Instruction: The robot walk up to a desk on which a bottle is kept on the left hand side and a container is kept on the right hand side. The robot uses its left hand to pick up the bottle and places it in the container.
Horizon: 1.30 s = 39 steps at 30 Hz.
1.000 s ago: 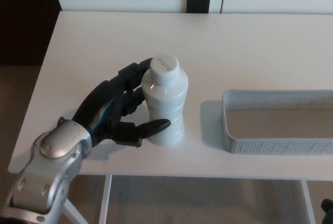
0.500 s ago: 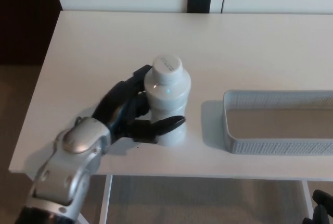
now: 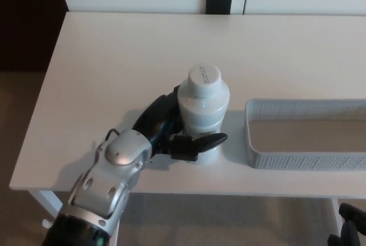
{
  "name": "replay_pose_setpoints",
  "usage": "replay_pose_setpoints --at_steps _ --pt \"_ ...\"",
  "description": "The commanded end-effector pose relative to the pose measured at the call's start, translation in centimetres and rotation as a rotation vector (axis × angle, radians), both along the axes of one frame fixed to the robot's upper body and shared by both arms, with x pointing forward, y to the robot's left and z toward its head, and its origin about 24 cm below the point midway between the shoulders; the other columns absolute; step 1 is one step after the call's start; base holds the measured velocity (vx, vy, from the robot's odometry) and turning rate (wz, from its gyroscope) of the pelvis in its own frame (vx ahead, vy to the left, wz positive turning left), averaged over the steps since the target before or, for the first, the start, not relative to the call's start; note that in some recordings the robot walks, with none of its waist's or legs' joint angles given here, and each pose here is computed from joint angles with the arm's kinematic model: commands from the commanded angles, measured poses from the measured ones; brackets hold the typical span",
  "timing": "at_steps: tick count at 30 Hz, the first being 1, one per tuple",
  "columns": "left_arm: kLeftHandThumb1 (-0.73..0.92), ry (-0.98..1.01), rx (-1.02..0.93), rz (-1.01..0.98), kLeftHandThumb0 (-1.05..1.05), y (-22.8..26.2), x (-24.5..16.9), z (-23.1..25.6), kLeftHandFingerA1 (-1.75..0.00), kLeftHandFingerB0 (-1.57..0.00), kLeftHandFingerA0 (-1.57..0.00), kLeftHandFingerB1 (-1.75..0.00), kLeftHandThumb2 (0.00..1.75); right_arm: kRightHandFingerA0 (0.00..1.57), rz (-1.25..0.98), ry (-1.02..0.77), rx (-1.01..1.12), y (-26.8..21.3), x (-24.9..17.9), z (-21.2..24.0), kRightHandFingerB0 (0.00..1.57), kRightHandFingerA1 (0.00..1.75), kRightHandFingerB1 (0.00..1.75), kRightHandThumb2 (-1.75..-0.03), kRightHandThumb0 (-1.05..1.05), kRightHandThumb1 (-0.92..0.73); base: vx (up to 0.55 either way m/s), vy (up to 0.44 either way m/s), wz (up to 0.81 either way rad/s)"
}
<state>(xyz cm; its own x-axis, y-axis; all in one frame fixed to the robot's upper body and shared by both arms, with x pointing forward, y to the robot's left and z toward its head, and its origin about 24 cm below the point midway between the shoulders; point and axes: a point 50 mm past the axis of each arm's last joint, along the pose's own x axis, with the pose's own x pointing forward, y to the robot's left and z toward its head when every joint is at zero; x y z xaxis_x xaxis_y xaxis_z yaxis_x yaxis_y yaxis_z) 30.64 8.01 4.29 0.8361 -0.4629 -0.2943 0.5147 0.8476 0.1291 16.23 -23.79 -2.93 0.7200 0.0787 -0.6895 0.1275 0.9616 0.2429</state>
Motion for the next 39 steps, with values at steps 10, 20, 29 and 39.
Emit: replay_pose_setpoints --at_steps 10,20,29,39 --pt "0.81 -0.020 -0.048 0.301 -0.21 -0.2 -0.1 -1.2 -0.51 -0.47 -0.97 -0.35 0.65 0.00 -0.136 -0.044 -0.026 -0.3 0.5 -0.8 0.00 0.00 0.00 -1.75 0.93 -0.90 0.00 0.000 0.00" --pt "0.81 -0.193 -0.188 0.325 -0.17 0.8 1.8 4.4 -0.75 -0.83 -1.09 -0.67 0.62 0.00 -0.134 -0.037 -0.018 -0.2 1.0 -0.5 0.00 0.00 0.00 -1.75 0.87 -0.68 0.00 0.000 0.00" --pt "0.76 -0.425 -0.190 0.263 -0.20 -1.3 4.4 12.9 -0.82 -0.85 -1.18 -0.88 0.68 0.00 -0.151 -0.031 -0.004 -0.2 1.1 -0.5 0.00 0.00 0.00 -1.75 0.81 -0.63 0.00 0.000 0.00" --pt "0.70 -0.537 -0.192 0.035 -0.17 -9.2 3.6 19.7 -0.97 -0.83 -1.16 -0.94 0.80 0.00 -0.132 -0.033 -0.010 -0.6 1.2 -0.5 0.00 0.00 0.00 -1.75 0.75 -0.54 0.00 0.000 0.00"
